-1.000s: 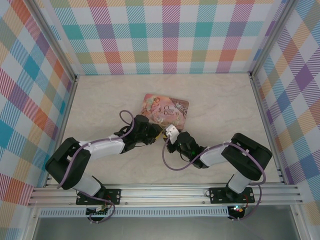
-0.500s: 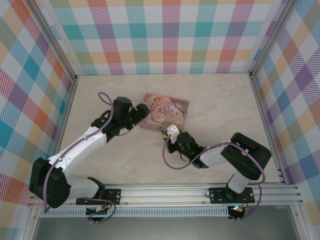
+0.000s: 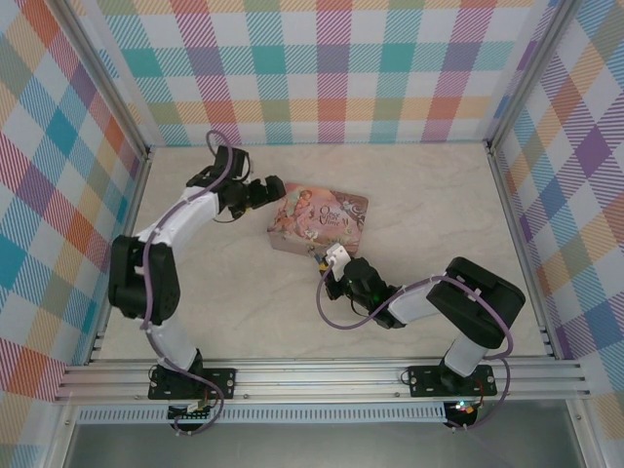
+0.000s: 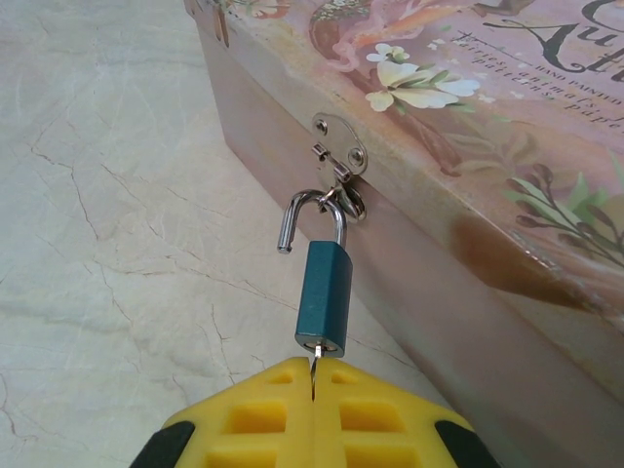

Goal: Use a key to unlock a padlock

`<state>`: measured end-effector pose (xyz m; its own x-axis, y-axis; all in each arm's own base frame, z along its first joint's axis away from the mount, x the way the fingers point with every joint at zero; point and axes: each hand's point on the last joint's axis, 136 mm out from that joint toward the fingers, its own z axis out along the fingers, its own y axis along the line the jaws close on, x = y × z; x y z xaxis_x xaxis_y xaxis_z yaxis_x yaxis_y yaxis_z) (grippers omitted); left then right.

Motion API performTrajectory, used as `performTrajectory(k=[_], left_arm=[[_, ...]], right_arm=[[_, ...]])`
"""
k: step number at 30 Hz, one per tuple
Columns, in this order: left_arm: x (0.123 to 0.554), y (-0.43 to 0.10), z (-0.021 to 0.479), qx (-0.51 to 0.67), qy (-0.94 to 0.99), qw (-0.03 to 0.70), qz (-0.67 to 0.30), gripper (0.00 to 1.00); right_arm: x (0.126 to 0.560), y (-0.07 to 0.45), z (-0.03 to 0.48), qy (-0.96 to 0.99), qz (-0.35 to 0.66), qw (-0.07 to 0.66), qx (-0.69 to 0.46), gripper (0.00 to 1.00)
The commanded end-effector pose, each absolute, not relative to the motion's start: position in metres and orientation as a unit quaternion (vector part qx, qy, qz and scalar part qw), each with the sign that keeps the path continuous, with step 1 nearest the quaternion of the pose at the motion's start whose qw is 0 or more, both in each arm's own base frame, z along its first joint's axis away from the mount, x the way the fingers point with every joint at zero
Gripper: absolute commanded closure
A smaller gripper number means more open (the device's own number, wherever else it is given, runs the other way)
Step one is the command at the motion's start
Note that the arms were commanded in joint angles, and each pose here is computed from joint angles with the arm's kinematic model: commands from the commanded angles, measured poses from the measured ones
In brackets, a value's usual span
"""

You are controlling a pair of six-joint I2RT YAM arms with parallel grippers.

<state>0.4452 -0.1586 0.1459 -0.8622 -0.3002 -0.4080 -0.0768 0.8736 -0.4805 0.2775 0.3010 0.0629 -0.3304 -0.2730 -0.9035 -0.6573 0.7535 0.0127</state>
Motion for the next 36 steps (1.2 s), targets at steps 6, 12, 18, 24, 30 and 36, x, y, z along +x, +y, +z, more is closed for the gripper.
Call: performTrajectory(k=[6,12,18,24,30,36], left_arm=[[0.456,-0.178,0.107,-0.056,0.945,0.193,-0.257,0.00],[0.446,-0.165,0.076,-0.069,0.957,0.173,-0.221,0.00],[0.432,-0.157,0.057,-0.076,0.964,0.155,-0.201,0.00],[0.417,-0.153,0.046,-0.088,0.965,0.145,-0.199,0.00],[0.404,-0.152,0.046,-0.102,0.963,0.146,-0.203,0.00],[0.392,-0.151,0.051,-0.107,0.963,0.150,-0.196,0.00]], right_arm=[[0.282,0.301,0.060,0.806,0.198,0.487,-0.273,1.00],[0.283,0.297,0.058,0.813,0.192,0.481,-0.265,1.00],[0.282,0.296,0.057,0.819,0.191,0.473,-0.261,1.00],[0.281,0.293,0.055,0.824,0.190,0.468,-0.257,1.00],[0.281,0.286,0.057,0.826,0.200,0.469,-0.239,1.00],[0.282,0.278,0.056,0.833,0.213,0.462,-0.219,1.00]])
